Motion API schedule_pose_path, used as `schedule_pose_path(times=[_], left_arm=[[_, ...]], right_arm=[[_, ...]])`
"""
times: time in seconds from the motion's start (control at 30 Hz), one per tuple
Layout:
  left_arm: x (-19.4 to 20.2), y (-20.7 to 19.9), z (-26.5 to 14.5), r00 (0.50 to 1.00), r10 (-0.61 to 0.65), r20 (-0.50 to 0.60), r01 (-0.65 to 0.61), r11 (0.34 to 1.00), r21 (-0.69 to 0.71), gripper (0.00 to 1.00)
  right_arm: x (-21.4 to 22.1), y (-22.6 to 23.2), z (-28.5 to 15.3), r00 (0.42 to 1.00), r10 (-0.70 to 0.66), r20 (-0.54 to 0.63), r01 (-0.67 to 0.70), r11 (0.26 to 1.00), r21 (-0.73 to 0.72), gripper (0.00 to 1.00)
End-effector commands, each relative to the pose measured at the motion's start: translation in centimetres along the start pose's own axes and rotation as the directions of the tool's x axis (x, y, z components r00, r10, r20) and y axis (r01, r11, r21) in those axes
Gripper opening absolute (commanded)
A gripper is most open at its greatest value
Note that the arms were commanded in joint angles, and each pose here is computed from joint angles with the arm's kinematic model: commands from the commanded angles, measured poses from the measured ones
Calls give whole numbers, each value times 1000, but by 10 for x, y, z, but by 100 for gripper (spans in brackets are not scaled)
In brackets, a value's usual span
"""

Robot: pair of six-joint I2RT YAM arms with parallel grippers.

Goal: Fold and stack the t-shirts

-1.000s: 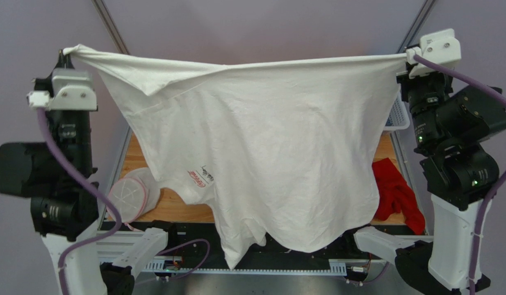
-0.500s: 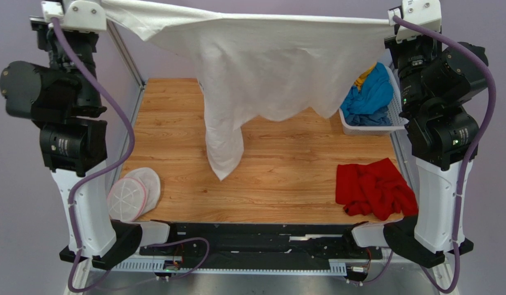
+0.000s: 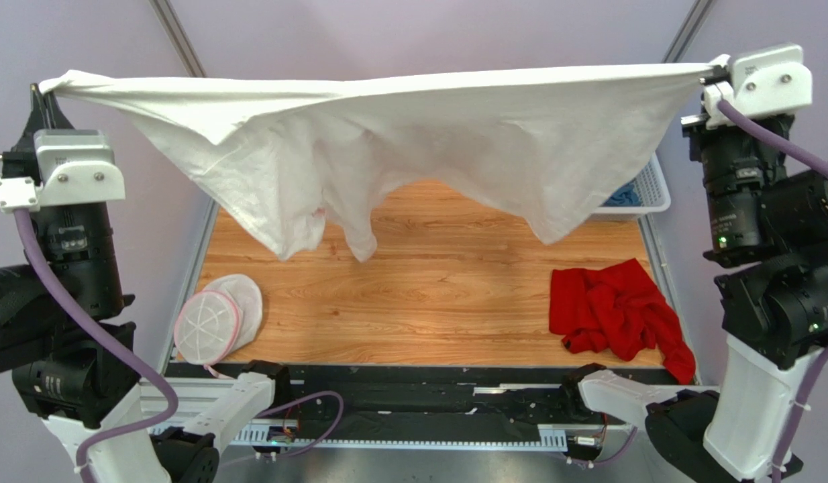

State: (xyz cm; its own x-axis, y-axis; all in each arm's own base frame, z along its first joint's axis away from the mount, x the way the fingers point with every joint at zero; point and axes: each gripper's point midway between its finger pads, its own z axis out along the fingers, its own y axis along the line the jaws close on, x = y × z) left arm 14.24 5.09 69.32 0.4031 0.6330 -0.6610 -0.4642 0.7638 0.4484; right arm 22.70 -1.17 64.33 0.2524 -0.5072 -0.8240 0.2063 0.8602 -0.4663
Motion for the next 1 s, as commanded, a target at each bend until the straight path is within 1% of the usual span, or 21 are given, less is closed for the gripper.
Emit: schedule_pose_path(times=[0.0, 0.13, 0.23, 0.3, 0.37, 0.4, 0.43, 0.5, 0.53, 0.6, 0.63, 0.7, 0.73, 0.77, 0.83, 0.87, 0.9, 0.93, 0.97], left_arm=[[0, 62, -34, 998, 24, -66, -39, 970, -239, 0], [-3, 66, -30, 998, 1, -61, -16, 967, -253, 0], [3, 53, -13, 997, 1, -79, -19, 972, -234, 0], [17, 31, 5, 994, 11, -111, -32, 981, -191, 0], [29, 9, 18, 992, 14, -125, -33, 989, -144, 0], [41, -10, 25, 990, 24, -140, -40, 993, -109, 0], [48, -20, 29, 989, 28, -147, -41, 995, -88, 0], [64, -42, 38, 984, 47, -174, -56, 997, -45, 0], [69, -48, 41, 981, 56, -183, -63, 997, -33, 0], [78, -63, 45, 979, 66, -191, -66, 998, 4, 0], [81, -68, 46, 979, 63, -192, -61, 998, 17, 0], [86, -80, 49, 978, 67, -199, -57, 997, 56, 0], [87, -84, 50, 977, 56, -205, -44, 997, 65, 0], [93, -93, 56, 974, 60, -217, -42, 995, 88, 0], [92, -97, 60, 970, 27, -241, -2, 995, 104, 0], [101, -111, 70, 963, 26, -267, 10, 991, 131, 0], [93, -107, 72, 961, -19, -276, 56, 990, 127, 0], [93, -111, 76, 957, -38, -288, 80, 988, 133, 0], [103, -126, 86, 947, -44, -318, 98, 983, 154, 0]], right_arm=[[13, -54, -36, 995, 8, -98, 13, 978, 207, 0], [10, -57, -37, 996, 14, -91, 6, 976, 217, 0], [16, -48, -26, 994, 4, -110, 19, 978, 207, 0], [21, -39, -19, 993, 11, -118, 12, 982, 190, 0], [39, -14, -4, 988, -3, -156, 25, 990, 136, 0], [42, -9, 0, 988, 0, -153, 20, 991, 134, 0], [57, 8, 8, 983, -18, -184, 36, 995, 95, 0], [69, 24, 15, 979, -23, -201, 36, 997, 62, 0], [81, 42, 23, 974, -20, -226, 24, 1000, 16, 0], [98, 65, 25, 963, -23, -269, 8, 998, -56, 0], [104, 81, 28, 960, -24, -278, -9, 993, -117, 0], [128, 114, 32, 935, -22, -355, -53, 978, -200, 0], [135, 129, 34, 928, -17, -372, -79, 967, -243, 0], [150, 148, 37, 908, -11, -418, -114, 955, -272, 0], [164, 172, 36, 885, -7, -466, -166, 929, -330, 0], [170, 183, 37, 868, 16, -497, -208, 920, -333, 0], [180, 195, 40, 851, 14, -526, -228, 910, -345, 0], [184, 206, 40, 842, 16, -540, -253, 895, -368, 0], [187, 213, 41, 831, 24, -556, -275, 886, -374, 0]])
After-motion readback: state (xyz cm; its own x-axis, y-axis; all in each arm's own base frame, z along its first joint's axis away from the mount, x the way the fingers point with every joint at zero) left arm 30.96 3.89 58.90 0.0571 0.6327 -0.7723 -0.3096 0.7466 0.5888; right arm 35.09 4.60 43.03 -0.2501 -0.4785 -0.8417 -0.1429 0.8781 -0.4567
